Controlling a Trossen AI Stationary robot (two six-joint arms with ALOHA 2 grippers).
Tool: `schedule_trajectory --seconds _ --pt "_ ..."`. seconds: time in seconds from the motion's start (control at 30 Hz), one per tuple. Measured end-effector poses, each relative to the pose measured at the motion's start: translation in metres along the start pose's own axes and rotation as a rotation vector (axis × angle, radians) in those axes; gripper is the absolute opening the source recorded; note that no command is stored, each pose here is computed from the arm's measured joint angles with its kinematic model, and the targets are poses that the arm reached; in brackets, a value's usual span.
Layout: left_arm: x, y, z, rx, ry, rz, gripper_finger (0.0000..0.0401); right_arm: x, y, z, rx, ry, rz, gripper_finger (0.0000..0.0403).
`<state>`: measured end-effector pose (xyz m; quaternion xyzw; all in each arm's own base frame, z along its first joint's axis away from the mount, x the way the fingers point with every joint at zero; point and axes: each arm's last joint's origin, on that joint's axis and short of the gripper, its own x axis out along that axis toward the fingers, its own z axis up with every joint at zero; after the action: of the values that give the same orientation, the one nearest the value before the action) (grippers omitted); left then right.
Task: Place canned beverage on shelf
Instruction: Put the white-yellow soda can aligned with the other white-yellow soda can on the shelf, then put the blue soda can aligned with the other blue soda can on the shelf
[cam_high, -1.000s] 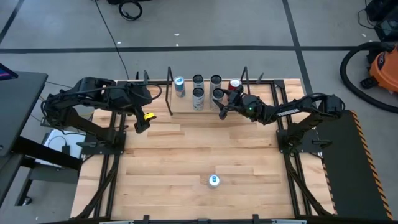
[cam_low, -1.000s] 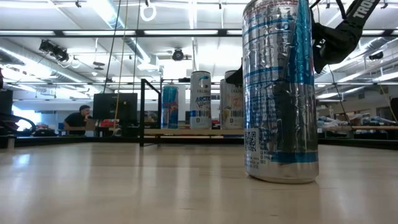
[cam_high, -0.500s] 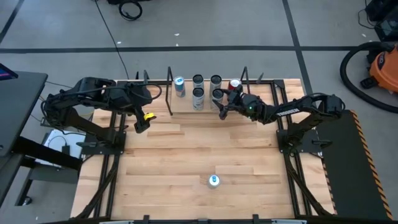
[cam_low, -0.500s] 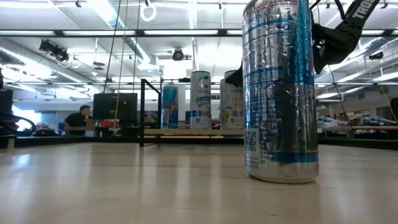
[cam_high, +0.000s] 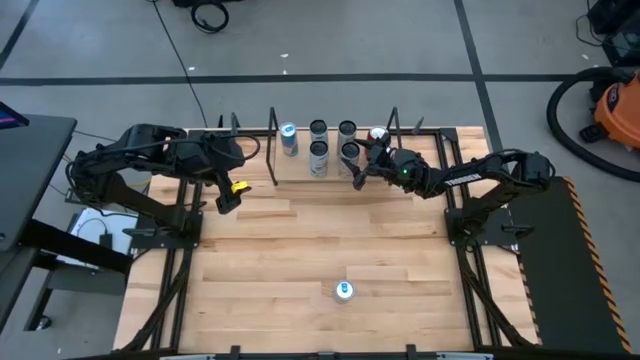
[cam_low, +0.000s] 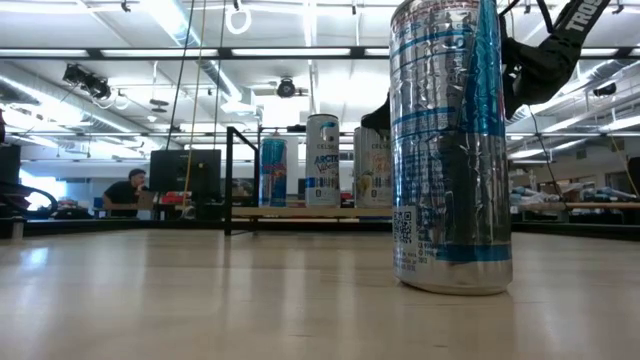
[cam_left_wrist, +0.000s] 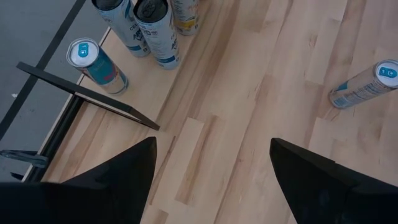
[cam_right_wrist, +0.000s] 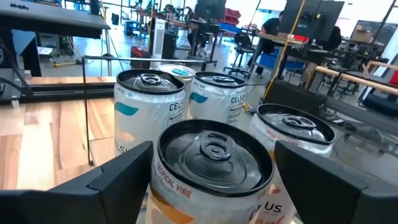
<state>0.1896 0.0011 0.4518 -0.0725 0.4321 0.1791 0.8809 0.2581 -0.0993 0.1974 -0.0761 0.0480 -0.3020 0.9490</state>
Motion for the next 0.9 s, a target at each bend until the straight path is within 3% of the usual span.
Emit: schedule_trajectory --seconds 0.7,0.9 --pt "0.000 0.000 0.000 0.009 0.000 0.000 0.0314 0.007 -0.007 0.007 -0.042 -0.014 0.014 0.0343" --pt "0.000 0.000 0.000 0.009 0.000 0.000 0.0314 0.007 -0.008 0.014 -0.060 -0.083 0.008 0.0343"
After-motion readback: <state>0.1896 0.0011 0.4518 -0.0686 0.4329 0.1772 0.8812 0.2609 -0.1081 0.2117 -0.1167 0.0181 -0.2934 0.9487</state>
